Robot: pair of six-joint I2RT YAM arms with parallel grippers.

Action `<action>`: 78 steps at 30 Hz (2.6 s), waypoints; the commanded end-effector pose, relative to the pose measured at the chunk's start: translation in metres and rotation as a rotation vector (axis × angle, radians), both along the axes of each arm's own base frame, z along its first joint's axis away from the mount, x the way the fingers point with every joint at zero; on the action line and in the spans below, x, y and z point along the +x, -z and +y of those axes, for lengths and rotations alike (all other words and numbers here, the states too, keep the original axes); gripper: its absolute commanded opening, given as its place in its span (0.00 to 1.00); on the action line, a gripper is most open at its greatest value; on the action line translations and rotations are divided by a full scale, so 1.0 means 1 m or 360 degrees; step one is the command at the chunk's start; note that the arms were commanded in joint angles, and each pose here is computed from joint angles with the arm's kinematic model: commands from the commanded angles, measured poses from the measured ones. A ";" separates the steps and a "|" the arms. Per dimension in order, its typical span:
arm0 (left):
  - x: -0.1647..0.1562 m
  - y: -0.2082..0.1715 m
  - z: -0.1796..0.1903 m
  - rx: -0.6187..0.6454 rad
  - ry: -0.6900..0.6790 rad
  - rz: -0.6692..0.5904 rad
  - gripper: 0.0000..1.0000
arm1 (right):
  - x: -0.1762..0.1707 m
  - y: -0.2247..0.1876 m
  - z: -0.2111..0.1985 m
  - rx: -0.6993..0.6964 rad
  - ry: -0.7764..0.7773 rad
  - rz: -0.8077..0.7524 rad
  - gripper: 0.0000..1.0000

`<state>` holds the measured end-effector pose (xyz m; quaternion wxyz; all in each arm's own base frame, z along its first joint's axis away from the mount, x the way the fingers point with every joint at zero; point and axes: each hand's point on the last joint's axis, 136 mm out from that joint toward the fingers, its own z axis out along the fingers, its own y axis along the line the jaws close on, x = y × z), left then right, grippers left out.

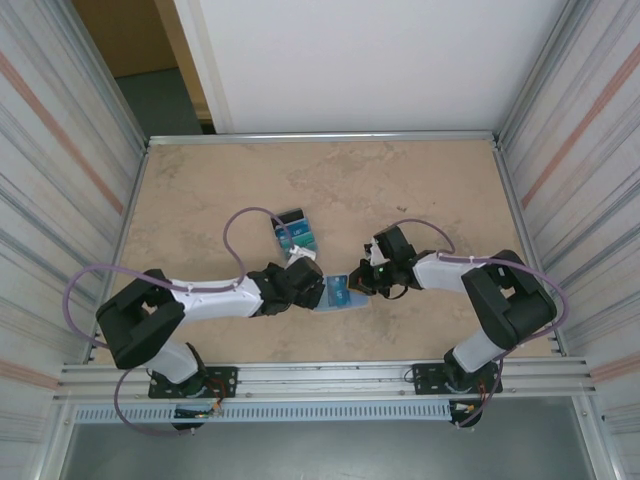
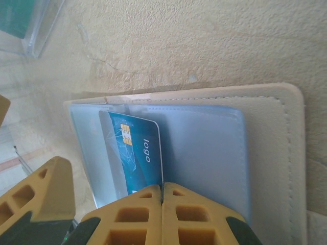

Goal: Take the credit cards out of the card holder

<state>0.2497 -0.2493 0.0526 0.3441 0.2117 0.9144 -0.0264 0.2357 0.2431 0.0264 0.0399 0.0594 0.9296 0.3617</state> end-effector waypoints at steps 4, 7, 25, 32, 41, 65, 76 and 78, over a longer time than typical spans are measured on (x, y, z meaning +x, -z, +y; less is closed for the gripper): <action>0.003 -0.018 -0.026 -0.0070 0.0157 -0.0103 0.99 | 0.005 -0.009 -0.006 -0.0061 0.0013 -0.0052 0.00; 0.003 -0.012 -0.031 -0.0054 0.0185 -0.0086 0.99 | 0.005 -0.010 -0.006 -0.0058 0.0012 -0.0054 0.00; 0.000 0.011 -0.032 0.0104 0.0185 -0.0025 0.99 | 0.003 -0.018 -0.009 -0.0050 0.0025 -0.0072 0.00; -0.002 0.021 -0.029 0.0130 0.0164 0.0010 0.99 | 0.003 -0.034 0.003 0.0108 0.0012 -0.0113 0.10; -0.001 0.019 -0.033 0.0099 0.0164 0.0017 0.99 | -0.004 -0.024 0.014 0.0091 -0.0035 -0.0101 0.17; 0.007 -0.058 -0.020 -0.0168 0.0081 -0.0220 0.99 | 0.007 -0.063 -0.029 -0.0301 0.0006 -0.0500 0.03; 0.007 -0.127 -0.014 -0.0423 0.0299 -0.0433 0.99 | -0.005 -0.146 -0.008 -0.0131 -0.0258 -0.0970 0.00; 0.006 -0.140 -0.013 -0.0519 0.0372 -0.0435 0.99 | -0.012 -0.161 0.001 -0.0081 -0.0354 -0.1058 0.00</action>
